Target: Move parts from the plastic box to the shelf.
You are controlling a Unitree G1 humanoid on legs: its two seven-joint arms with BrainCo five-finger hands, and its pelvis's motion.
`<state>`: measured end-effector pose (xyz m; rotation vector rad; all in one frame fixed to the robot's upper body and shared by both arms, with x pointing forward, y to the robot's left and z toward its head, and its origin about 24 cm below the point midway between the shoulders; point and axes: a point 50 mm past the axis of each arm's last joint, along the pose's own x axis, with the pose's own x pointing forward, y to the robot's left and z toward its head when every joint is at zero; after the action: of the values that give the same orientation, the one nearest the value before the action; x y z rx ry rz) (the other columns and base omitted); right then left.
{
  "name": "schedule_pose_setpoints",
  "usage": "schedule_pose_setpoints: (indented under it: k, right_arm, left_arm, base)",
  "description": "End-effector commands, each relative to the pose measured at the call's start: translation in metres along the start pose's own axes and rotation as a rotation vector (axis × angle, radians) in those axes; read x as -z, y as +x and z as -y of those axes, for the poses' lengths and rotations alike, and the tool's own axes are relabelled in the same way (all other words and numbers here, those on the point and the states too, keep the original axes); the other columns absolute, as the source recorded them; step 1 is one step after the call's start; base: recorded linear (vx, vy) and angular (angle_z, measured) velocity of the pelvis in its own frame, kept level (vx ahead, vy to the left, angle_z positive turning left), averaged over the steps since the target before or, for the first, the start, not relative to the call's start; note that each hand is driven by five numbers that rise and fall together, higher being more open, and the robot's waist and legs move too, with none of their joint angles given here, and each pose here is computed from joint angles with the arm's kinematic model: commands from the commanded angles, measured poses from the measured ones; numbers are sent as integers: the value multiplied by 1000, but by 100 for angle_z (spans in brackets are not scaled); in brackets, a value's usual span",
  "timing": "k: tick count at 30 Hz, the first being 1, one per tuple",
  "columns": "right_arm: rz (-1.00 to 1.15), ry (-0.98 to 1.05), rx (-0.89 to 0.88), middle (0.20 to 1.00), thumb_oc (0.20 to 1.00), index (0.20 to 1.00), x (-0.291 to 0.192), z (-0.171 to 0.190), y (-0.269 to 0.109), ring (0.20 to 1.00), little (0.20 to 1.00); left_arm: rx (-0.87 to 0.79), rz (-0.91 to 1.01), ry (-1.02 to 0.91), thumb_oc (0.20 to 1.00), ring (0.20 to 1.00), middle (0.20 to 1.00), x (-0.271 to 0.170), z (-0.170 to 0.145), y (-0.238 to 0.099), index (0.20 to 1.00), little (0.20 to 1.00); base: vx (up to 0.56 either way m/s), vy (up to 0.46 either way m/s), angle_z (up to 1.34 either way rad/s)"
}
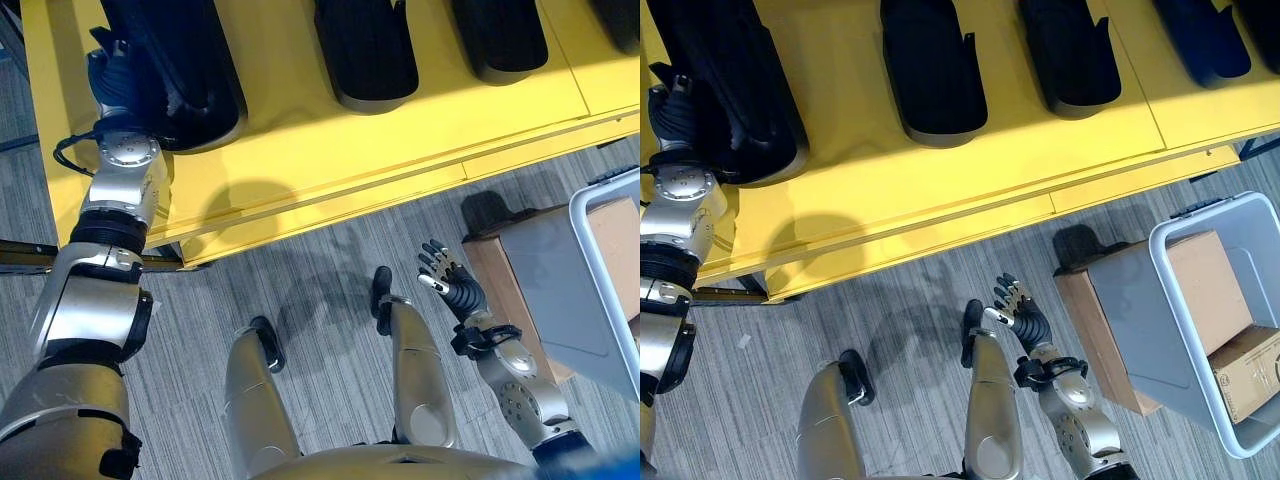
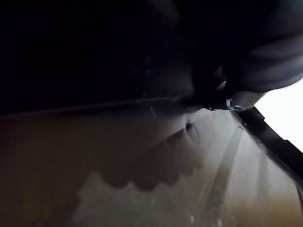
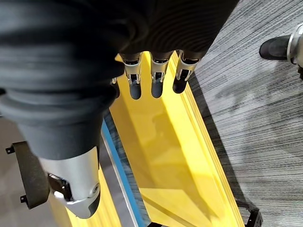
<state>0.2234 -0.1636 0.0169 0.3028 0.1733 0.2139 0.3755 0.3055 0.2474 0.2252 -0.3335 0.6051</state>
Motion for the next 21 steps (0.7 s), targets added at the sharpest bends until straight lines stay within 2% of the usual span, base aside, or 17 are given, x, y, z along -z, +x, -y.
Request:
schedule_pose_setpoints:
  k: [1,6,7,8,21]
  right_arm:
    - [53,16,-19,1000,1000,1000,-8,0,-6,1000,1000]
    - [45,7,-30,1000,1000,1000,-8,1,-7,1000,1000]
    - [45,5,-30,1000,1000,1000,-8,1,-8,1000,1000]
    - [42,4,-31,1000,1000,1000,-8,2,-8,1000,1000]
    - [33,-10,-27,1000,1000,1000,-8,6,-11,1000,1000]
  left_arm:
    - [-54,-15,-59,200,200,200,-3,-9,7,200,200]
    - [-51,-8,-6,200,200,200,-6,-12,9,200,200]
    - [-50,-5,3,473,473,473,-7,-11,10,473,473]
    - [-44,-1,18,1000,1000,1000,-8,-11,10,1000,1000]
    - [-58,17,101,1000,1000,1000,-12,-21,14,1000,1000]
  base:
    - [0,0,0]
    - [-10,0,-3]
    - [-9,0,-4]
    - [-8,-4,-4]
    - [0,0,0]
